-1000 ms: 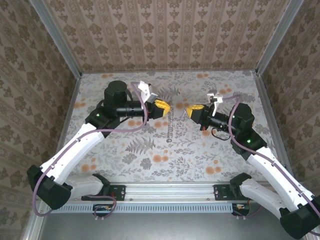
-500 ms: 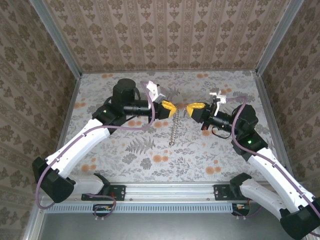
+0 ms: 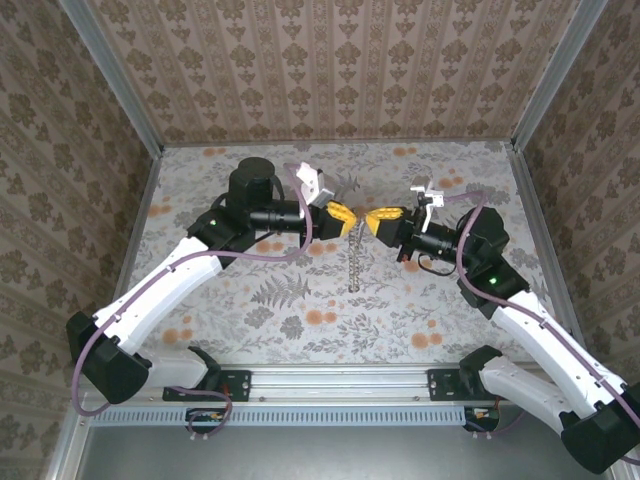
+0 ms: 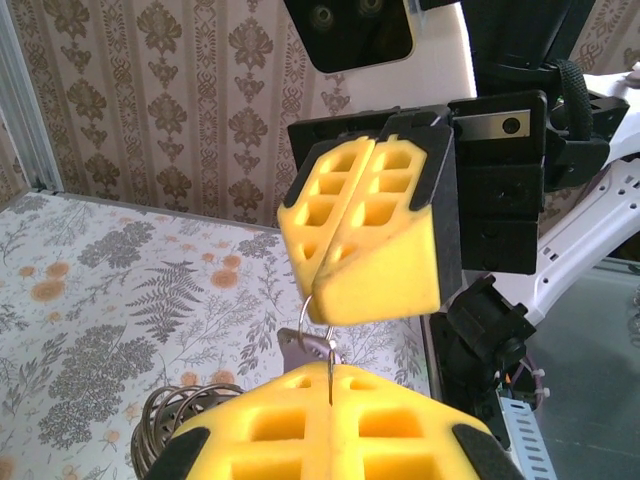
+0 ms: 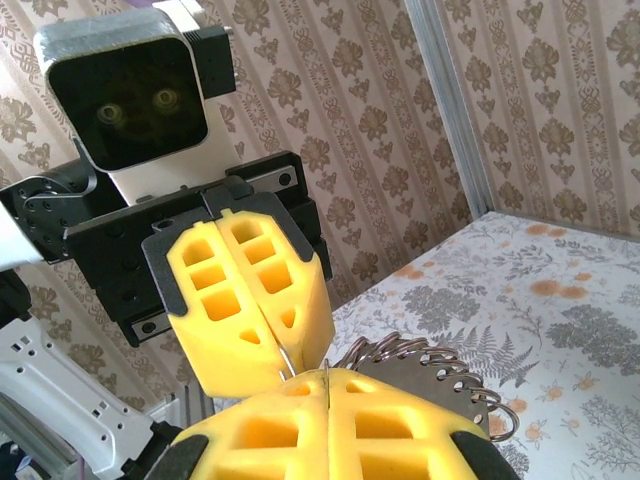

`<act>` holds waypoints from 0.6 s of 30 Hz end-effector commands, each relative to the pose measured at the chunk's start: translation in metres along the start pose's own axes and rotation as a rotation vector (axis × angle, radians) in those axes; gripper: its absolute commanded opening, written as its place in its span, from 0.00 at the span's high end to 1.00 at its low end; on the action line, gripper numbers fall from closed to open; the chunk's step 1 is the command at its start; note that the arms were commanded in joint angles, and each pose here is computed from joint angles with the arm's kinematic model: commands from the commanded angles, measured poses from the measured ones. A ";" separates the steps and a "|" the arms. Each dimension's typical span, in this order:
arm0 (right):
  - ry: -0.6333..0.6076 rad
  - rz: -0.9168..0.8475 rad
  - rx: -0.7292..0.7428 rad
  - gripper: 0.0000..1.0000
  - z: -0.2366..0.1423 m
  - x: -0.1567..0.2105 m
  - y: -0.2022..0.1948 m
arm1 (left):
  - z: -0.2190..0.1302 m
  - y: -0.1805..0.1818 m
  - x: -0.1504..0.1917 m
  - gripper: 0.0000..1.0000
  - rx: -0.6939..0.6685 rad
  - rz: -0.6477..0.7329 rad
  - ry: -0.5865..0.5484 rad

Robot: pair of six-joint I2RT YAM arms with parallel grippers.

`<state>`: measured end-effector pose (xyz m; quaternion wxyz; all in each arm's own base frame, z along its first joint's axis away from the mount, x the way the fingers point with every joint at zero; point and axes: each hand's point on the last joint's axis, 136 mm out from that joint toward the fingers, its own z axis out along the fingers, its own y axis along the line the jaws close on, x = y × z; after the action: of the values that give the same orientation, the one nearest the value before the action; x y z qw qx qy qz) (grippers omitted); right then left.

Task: Put the keys on the keyring

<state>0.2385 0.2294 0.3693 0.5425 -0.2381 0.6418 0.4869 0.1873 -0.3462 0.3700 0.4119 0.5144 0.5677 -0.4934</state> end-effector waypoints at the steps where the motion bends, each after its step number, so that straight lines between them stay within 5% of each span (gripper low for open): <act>1: -0.043 -0.043 -0.054 1.00 0.001 -0.019 0.017 | -0.001 -0.011 -0.028 1.00 0.039 0.073 -0.060; 10: -0.038 -0.054 -0.037 1.00 0.000 -0.017 0.018 | 0.000 -0.011 -0.028 1.00 0.039 0.076 -0.058; 18: -0.046 -0.046 0.174 1.00 -0.017 -0.013 -0.012 | -0.004 -0.008 -0.029 1.00 0.000 0.087 -0.061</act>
<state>0.2418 0.2206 0.3640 0.5564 -0.2134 0.6627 0.4536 0.1870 -0.3489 0.3747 0.4153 0.5165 0.5626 -0.4943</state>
